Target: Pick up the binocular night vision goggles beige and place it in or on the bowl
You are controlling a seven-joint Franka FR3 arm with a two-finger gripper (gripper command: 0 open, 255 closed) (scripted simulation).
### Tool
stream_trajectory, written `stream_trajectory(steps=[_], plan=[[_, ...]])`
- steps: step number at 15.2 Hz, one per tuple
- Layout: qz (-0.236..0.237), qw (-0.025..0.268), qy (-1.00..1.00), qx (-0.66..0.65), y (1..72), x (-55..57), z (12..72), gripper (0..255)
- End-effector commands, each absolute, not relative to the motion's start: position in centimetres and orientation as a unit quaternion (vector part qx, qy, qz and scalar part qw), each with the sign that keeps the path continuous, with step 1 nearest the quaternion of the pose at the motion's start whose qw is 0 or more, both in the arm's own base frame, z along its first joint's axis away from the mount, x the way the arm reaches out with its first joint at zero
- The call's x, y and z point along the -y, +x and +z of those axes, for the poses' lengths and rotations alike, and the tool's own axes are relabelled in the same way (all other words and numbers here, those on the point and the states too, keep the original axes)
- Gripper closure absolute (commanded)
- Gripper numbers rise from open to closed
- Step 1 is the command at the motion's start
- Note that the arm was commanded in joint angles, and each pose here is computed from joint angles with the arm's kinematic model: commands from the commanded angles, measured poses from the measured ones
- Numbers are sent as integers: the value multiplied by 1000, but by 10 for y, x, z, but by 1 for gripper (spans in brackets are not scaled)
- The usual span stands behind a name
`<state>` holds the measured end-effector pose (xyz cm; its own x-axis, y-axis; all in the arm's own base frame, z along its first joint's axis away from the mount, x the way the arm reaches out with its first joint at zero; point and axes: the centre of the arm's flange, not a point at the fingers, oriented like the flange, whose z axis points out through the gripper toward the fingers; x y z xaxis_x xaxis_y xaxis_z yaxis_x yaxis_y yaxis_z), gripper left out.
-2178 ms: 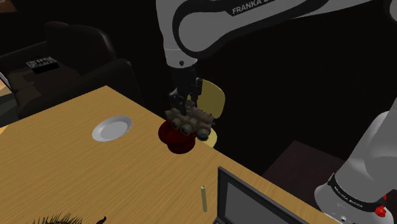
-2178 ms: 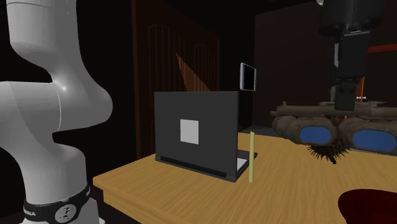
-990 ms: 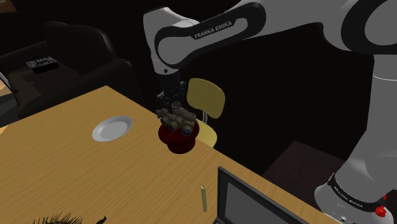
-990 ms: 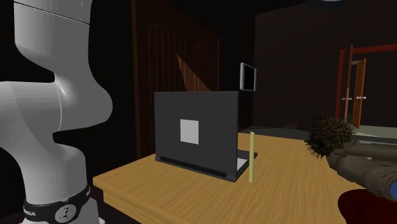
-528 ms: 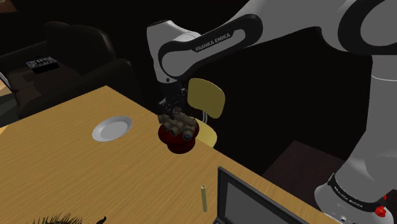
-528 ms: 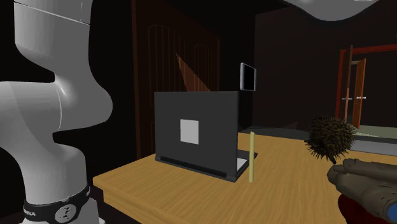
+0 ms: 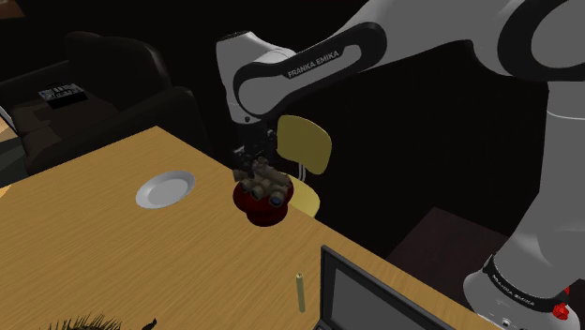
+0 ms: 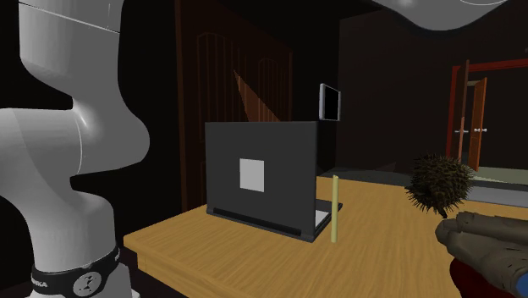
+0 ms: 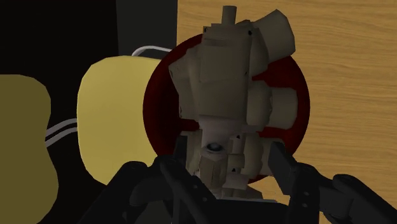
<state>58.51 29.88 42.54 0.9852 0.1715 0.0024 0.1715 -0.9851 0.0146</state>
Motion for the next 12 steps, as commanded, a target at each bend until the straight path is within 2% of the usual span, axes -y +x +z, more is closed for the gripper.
stream_trajectory(steps=[1,5,9,12], plan=[[-1,7,996,-87,584,-299,422,0],[-1,7,996,-87,586,-299,423,0],[-1,7,996,-87,586,-300,473,0],[-1,7,996,-87,586,-300,473,0]])
